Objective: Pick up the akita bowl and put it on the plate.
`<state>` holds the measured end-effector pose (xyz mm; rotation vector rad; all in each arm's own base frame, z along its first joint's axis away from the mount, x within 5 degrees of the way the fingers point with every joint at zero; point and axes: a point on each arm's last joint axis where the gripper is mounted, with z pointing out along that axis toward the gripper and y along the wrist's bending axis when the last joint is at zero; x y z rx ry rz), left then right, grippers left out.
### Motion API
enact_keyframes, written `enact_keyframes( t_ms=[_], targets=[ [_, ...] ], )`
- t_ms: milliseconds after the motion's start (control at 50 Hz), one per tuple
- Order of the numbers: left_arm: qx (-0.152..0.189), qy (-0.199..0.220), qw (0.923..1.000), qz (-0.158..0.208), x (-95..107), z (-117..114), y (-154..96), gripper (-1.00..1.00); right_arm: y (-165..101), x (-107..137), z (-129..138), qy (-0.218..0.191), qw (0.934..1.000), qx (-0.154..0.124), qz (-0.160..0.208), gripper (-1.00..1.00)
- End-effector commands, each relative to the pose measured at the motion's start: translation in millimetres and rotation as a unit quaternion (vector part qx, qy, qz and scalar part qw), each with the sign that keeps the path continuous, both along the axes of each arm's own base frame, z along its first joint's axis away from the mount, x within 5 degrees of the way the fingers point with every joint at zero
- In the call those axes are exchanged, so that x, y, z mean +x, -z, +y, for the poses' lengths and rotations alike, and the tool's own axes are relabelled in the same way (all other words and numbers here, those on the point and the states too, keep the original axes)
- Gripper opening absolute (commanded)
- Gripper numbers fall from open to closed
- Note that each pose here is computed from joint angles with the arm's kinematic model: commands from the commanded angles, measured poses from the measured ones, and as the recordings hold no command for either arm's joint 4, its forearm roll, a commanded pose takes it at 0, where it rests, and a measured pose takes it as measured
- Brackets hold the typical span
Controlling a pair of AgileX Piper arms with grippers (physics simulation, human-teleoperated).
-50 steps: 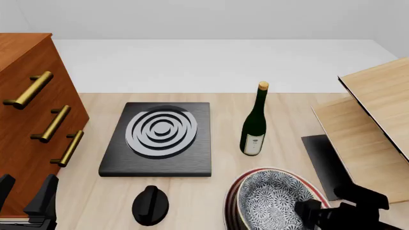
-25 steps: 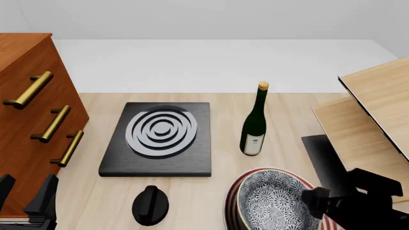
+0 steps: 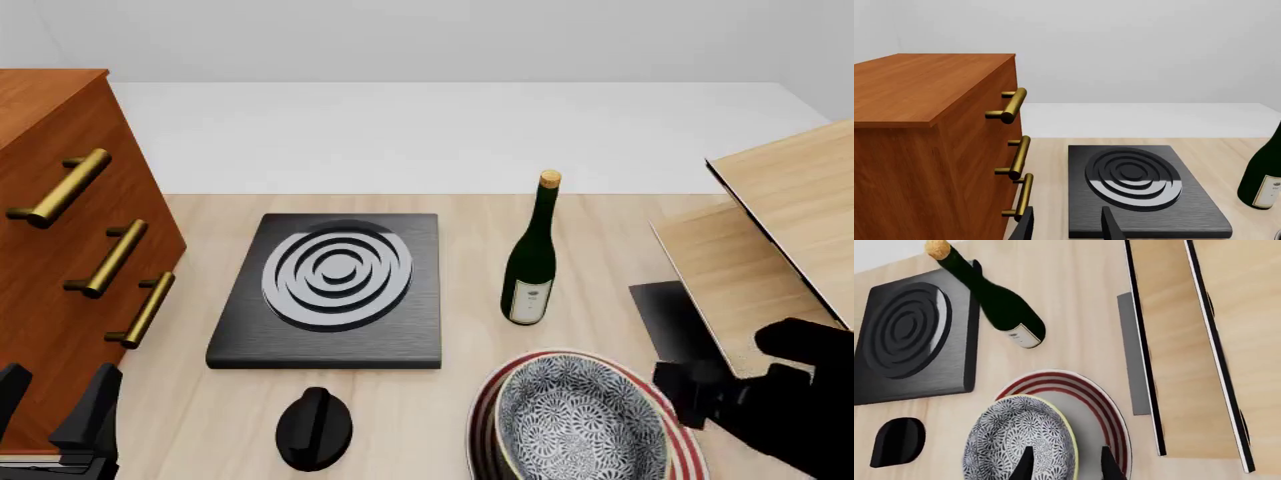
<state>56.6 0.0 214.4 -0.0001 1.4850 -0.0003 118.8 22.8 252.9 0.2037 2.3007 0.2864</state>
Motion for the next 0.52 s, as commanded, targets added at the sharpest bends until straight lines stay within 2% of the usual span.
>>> enact_keyframes(
  t_ms=[20,100,160,200,220,260,460,520],
  targets=[
    [0.000,0.000,1.0000,0.000,0.0,0.0,0.0,1.00,-21.8,-2.2,-9.5,0.006,0.9967,-0.032,-0.074,1.00],
    [0.000,0.000,1.0000,0.000,0.0,0.0,0.0,1.00,-24.7,-5.4,-14.4,0.011,0.9924,-0.052,-0.111,1.00],
    [0.000,0.000,1.0000,0.000,0.0,0.0,0.0,1.00,-19.9,-4.2,-16.7,-0.005,0.9894,-0.088,-0.115,1.00],
    [0.000,0.000,1.0000,0.000,0.0,0.0,0.0,1.00,-20.0,-2.7,-23.2,0.015,0.9855,-0.106,-0.132,1.00],
    [0.000,0.000,1.0000,0.000,0.0,0.0,0.0,1.00,-19.6,-2.4,-24.1,0.017,0.9850,-0.108,-0.133,1.00],
    [0.000,0.000,1.0000,0.000,0.0,0.0,0.0,1.00,-16.8,-12.1,-21.5,0.016,0.9840,-0.094,-0.150,1.00],
    [0.000,0.000,1.0000,0.000,0.0,0.0,0.0,1.00,2.0,-34.8,-23.1,0.027,0.9768,-0.096,-0.189,1.00],
    [0.000,0.000,1.0000,0.000,0.0,0.0,0.0,1.00,-1.2,-48.6,-25.1,0.048,0.9681,-0.092,-0.228,1.00]
  ],
)
